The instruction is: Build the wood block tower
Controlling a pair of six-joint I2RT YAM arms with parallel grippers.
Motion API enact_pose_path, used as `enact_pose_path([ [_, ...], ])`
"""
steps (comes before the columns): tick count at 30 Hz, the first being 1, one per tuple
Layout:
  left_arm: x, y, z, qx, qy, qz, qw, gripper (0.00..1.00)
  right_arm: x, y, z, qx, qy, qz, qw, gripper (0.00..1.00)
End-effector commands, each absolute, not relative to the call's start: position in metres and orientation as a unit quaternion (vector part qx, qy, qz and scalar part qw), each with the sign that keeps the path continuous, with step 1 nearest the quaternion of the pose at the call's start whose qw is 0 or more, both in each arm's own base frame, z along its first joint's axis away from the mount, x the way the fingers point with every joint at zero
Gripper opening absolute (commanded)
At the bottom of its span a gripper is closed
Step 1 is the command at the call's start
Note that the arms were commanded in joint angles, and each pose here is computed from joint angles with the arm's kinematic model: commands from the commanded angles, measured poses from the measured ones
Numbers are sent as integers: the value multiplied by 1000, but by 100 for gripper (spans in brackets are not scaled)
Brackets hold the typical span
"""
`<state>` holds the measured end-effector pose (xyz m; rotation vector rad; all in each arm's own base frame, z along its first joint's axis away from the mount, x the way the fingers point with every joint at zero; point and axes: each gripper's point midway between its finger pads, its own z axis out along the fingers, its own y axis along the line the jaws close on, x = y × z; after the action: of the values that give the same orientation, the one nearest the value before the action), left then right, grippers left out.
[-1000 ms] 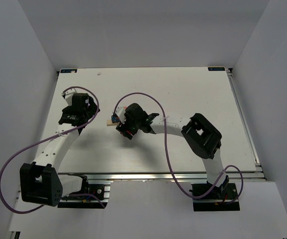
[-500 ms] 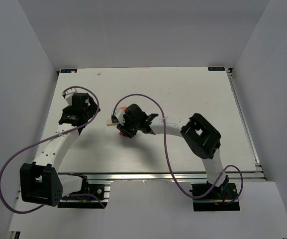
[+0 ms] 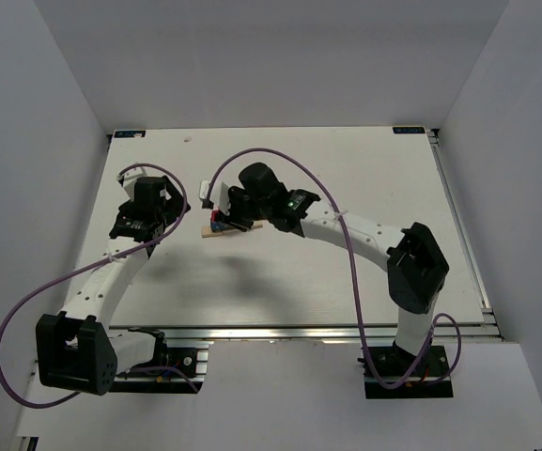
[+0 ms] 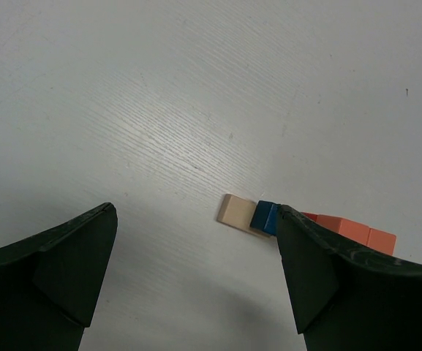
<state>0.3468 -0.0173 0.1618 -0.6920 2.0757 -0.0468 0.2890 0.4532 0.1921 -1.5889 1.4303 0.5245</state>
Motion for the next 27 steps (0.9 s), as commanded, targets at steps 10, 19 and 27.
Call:
enact_pose_path([
  [10, 347, -11, 174, -285, 831, -9, 478, 98, 339, 451, 208, -716, 515, 175, 438, 34],
  [19, 352, -10, 167, -280, 835, 1, 473, 98, 358, 454, 190, -732, 505, 181, 420, 38],
  [27, 355, -10, 162, -279, 840, 4, 466, 98, 363, 462, 184, -727, 512, 196, 413, 40],
])
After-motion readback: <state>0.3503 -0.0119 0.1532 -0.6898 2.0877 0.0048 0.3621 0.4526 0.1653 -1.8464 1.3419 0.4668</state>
